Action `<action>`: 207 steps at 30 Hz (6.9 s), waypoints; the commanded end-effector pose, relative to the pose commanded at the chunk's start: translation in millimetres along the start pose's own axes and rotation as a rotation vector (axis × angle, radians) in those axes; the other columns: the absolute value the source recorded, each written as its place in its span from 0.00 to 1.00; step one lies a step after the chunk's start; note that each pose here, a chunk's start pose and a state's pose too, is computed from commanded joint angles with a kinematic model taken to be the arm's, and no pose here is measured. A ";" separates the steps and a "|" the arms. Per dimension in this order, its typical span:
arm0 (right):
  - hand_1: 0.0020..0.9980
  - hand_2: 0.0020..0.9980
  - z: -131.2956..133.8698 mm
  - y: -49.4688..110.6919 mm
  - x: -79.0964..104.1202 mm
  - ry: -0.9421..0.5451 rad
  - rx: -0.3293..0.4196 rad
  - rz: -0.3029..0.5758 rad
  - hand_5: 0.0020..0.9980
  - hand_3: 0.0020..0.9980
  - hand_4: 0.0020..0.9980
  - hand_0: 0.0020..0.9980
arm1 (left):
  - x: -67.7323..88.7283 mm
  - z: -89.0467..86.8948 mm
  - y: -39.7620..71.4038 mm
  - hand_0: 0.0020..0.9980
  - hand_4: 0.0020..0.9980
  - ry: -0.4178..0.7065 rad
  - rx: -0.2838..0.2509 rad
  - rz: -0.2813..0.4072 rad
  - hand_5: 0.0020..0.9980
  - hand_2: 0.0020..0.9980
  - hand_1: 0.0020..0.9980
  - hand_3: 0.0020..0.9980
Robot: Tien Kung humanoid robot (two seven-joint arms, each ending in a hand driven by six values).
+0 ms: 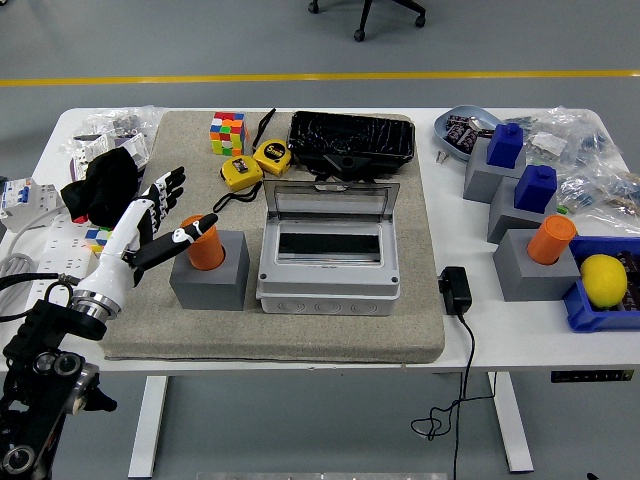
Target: Fetch the battery,place it into the box,close the lid of the box
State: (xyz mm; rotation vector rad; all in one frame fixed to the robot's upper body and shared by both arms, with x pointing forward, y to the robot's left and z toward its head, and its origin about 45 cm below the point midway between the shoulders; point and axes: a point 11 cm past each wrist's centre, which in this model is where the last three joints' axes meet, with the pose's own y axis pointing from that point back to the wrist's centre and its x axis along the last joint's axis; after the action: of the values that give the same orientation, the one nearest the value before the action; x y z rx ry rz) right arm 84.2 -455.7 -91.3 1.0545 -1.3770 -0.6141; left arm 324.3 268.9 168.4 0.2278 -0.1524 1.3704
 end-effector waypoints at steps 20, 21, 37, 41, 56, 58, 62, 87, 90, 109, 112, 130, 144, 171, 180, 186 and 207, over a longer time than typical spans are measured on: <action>0.70 0.72 -1.1 -0.1 0.6 0.003 0.001 0.002 1.00 0.76 1.00 0.76 | -12.5 -10.8 -8.2 0.87 1.00 0.227 0.018 0.009 0.10 0.94 0.97 0.93; 0.70 0.72 -1.0 -0.1 0.8 0.003 0.001 0.002 1.00 0.76 1.00 0.76 | -12.8 -11.5 -8.3 0.87 1.00 0.234 0.020 0.012 0.10 0.94 0.97 0.93; 0.70 0.72 -0.8 -0.1 1.5 0.008 0.002 0.001 1.00 0.76 1.00 0.76 | -20.5 -21.1 -8.5 0.69 1.00 0.310 0.049 0.026 0.00 0.49 0.73 0.45; 0.70 0.72 -0.6 -0.2 1.9 0.008 0.002 0.001 1.00 0.76 1.00 0.76 | -21.2 -21.6 -9.0 0.69 1.00 0.314 0.051 0.034 0.00 0.49 0.73 0.45; 0.70 0.72 -2.8 -0.3 3.1 0.009 0.004 0.004 1.00 0.76 1.00 0.76 | -30.6 -16.5 -12.9 0.59 1.00 0.307 0.042 0.022 0.00 0.43 0.66 0.39; 0.70 0.72 -2.9 -0.3 3.5 0.008 0.003 0.005 1.00 0.76 1.00 0.76 | -32.4 -15.1 -13.4 0.59 1.00 0.301 0.040 0.015 0.00 0.43 0.66 0.39; 0.70 0.72 -2.9 -0.3 3.4 0.009 0.003 0.005 1.00 0.76 1.00 0.76 | -34.5 -12.9 -14.3 0.67 1.00 0.293 0.035 0.005 0.00 0.54 0.72 0.53; 0.70 0.72 -3.7 -0.4 4.2 0.010 0.001 0.008 1.00 0.76 1.00 0.76 | -52.0 -9.6 -17.0 0.65 1.00 0.300 0.035 -0.049 0.00 0.58 0.73 0.62; 0.70 0.72 -3.5 -0.4 4.1 0.010 0.001 0.007 1.00 0.76 1.00 0.76 | -53.0 -8.6 -17.3 0.65 1.00 0.286 0.034 -0.052 0.00 0.58 0.73 0.62; 0.70 0.72 -1.4 -0.3 3.8 0.009 -0.002 0.006 1.00 0.76 1.00 0.76 | -51.3 -4.6 -18.3 0.14 1.00 0.196 0.018 0.004 0.00 0.17 0.21 0.16; 0.70 0.72 -1.9 -0.3 4.3 0.009 -0.001 0.007 1.00 0.76 1.00 0.76 | -50.7 -3.9 -18.8 0.14 1.00 0.181 0.015 0.012 0.00 0.17 0.21 0.16; 0.70 0.72 -3.7 -0.5 5.3 0.005 0.001 0.011 1.00 0.76 1.00 0.76 | -43.8 0.7 -22.5 0.08 1.00 0.147 -0.016 0.080 0.00 0.11 0.08 0.11; 0.70 0.72 -5.7 -0.5 5.6 0.005 0.003 0.012 1.00 0.76 1.00 0.76 | -35.5 28.8 -29.5 0.04 0.97 0.118 -0.110 0.128 0.00 0.09 0.03 0.10; 0.70 0.72 -8.0 -0.8 8.6 0.023 0.004 0.017 1.00 0.76 1.00 0.76 | -157.6 111.4 -8.7 0.03 1.00 -0.403 -0.522 -0.271 0.00 0.07 0.01 0.07; 0.70 0.72 -9.5 -0.8 9.6 0.031 0.006 0.018 1.00 0.76 1.00 0.76 | -192.4 92.8 -13.3 0.03 1.00 -0.460 -0.516 -0.405 0.00 0.07 0.01 0.07; 0.70 0.72 -10.6 -0.7 8.4 0.038 0.005 0.016 1.00 0.76 1.00 0.76 | -190.9 76.9 -38.3 0.03 1.00 -0.487 -0.466 -0.369 0.00 0.07 0.01 0.07; 0.70 0.72 -13.9 -0.8 10.4 0.042 0.009 0.021 1.00 0.76 1.00 0.75 | -157.2 53.4 -83.9 0.04 1.00 -0.624 -0.369 -0.244 0.03 0.07 0.01 0.07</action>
State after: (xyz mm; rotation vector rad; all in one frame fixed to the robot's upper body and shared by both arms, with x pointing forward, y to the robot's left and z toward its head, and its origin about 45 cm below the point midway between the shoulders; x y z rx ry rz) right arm 99.3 -461.8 -85.3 1.0529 -1.3538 -0.5680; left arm 377.3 90.8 176.4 0.3452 -0.8614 0.9701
